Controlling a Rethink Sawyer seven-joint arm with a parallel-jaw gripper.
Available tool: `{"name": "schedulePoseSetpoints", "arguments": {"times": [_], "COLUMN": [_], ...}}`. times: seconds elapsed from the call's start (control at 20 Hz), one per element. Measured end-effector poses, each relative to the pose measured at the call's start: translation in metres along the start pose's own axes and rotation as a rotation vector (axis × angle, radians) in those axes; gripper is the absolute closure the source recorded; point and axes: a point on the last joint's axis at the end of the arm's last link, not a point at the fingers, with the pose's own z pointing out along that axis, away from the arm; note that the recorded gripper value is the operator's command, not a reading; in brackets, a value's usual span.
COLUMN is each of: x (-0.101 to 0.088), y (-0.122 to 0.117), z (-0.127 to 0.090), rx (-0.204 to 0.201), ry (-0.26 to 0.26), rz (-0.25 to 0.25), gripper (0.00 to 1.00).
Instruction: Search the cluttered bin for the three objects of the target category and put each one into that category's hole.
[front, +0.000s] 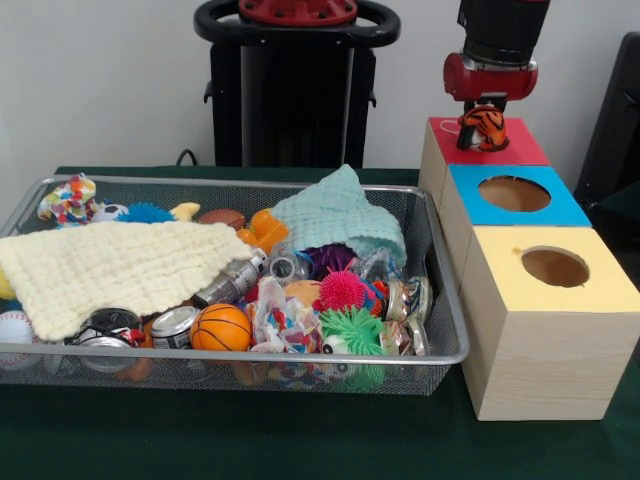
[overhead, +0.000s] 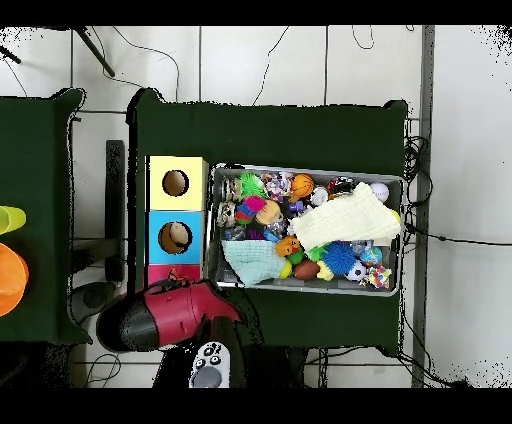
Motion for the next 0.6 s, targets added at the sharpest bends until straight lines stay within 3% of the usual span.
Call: {"name": "schedulePoseSetpoints", "arguments": {"times": [0.6], "x": [0.0014], "y": [0.0019], "z": [-0.0003], "rx": [0.010], "ry": [-0.009], "rz": [-0.006], "gripper": [1.00]}}
